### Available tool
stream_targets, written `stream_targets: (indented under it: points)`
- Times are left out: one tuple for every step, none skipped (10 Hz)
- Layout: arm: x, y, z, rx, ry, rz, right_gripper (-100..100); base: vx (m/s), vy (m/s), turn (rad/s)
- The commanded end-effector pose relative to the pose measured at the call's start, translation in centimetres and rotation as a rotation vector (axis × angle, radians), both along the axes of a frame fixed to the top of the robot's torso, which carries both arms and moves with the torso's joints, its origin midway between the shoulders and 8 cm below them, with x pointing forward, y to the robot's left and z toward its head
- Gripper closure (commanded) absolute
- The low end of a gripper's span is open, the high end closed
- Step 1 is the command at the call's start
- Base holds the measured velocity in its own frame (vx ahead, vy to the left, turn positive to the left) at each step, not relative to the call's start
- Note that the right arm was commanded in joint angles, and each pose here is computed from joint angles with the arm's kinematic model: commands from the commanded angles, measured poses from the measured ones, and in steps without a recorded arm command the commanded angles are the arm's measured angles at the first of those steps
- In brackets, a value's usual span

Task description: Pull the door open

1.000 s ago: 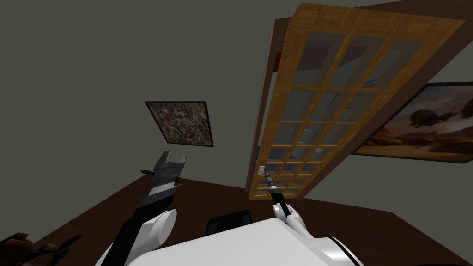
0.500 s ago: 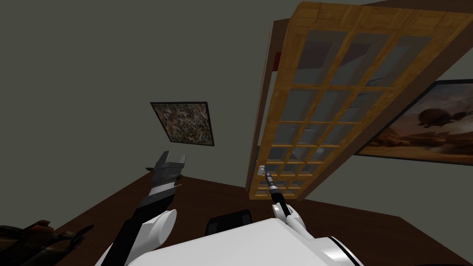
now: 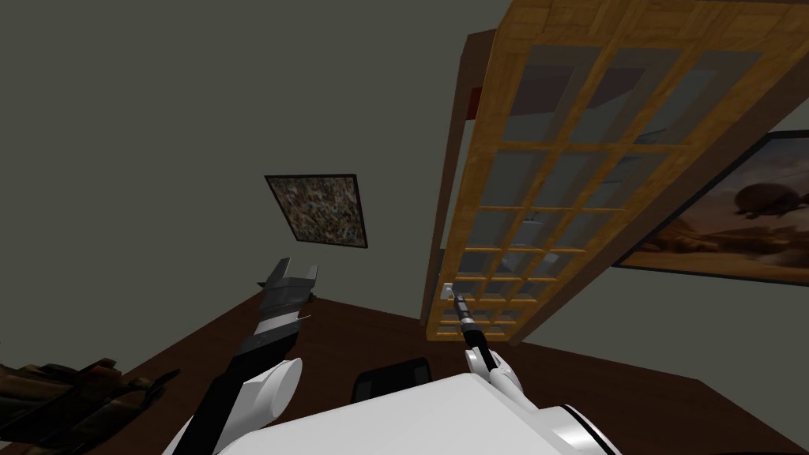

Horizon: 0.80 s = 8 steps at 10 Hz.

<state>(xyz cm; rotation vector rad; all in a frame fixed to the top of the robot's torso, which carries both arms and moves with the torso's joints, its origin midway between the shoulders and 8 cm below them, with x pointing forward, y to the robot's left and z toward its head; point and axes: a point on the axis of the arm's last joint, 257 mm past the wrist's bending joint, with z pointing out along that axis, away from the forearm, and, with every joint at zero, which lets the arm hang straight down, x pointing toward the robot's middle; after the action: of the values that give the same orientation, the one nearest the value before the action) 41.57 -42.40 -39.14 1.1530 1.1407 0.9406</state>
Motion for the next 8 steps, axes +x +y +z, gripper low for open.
stream_targets:
  points:
    - [0.3,1.0,-0.2,0.061,-0.011,0.014,100,-0.036,-0.017,0.039]
    - [0.3,1.0,-0.2,0.072,-0.013,0.014,100,-0.025,-0.011,0.044]
    - [0.3,0.9,-0.2,0.116,-0.022,0.011,100,-0.025,-0.011,0.053]
    - [0.3,0.9,-0.2,0.149,-0.029,0.007,100,-0.048,-0.027,0.076]
    - [0.3,0.9,-0.2,0.167,-0.032,0.008,100,-0.037,-0.020,0.034]
    - [0.3,0.8,-0.2,0.209,-0.041,0.004,100,-0.029,-0.016,0.051]
    - [0.3,0.8,-0.2,0.214,-0.042,0.005,100,-0.021,-0.019,0.020]
    - [-0.1,-0.2,-0.3,0.242,-0.040,-0.016,-100,-0.026,-0.028,0.012]
